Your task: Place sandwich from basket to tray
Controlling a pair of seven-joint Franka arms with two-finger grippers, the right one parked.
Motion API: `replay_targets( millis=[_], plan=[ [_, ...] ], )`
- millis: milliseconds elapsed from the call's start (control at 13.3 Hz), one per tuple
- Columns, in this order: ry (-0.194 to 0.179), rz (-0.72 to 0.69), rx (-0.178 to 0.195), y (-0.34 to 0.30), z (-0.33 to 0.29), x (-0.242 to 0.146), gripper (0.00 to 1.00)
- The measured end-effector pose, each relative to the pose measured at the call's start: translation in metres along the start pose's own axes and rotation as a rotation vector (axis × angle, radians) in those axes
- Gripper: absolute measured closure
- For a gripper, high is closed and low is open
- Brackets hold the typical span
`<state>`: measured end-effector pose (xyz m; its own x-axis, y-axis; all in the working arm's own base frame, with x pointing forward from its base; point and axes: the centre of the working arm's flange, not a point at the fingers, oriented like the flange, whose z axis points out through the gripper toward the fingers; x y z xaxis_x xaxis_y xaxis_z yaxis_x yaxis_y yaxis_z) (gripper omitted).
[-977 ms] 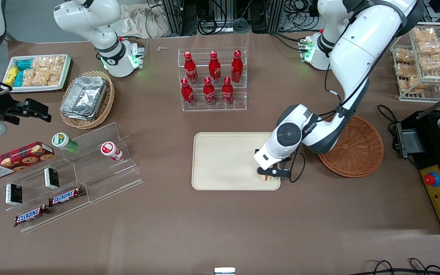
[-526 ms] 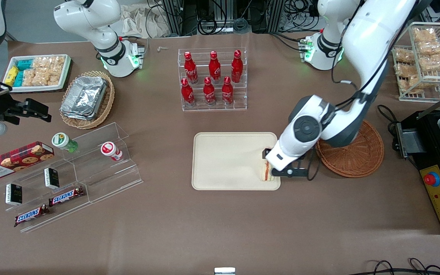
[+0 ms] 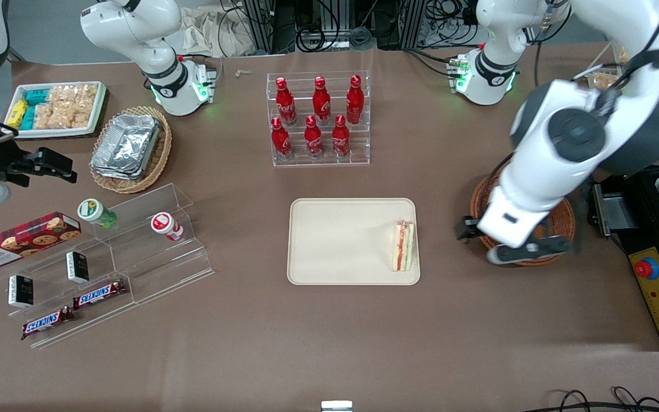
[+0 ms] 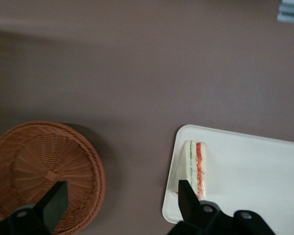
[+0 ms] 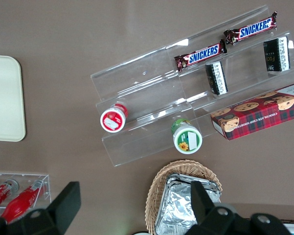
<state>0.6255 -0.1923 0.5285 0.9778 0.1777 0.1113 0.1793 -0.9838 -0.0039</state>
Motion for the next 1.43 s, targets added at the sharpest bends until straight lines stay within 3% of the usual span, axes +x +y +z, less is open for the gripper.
replay_targets(
  millis=[150, 451, 602, 1128, 1429],
  plan=[
    [0.03, -0.036, -0.007, -0.021, -0.025, 0.013, 0.0],
    [0.022, -0.017, 0.001, -0.019, -0.032, 0.009, 0.0],
    [0.003, 0.048, 0.021, -0.028, -0.051, -0.002, 0.0],
    [-0.086, 0.11, 0.025, -0.124, -0.088, -0.055, 0.0],
    [-0.094, 0.142, 0.022, -0.173, -0.088, -0.048, 0.0]
  ],
)
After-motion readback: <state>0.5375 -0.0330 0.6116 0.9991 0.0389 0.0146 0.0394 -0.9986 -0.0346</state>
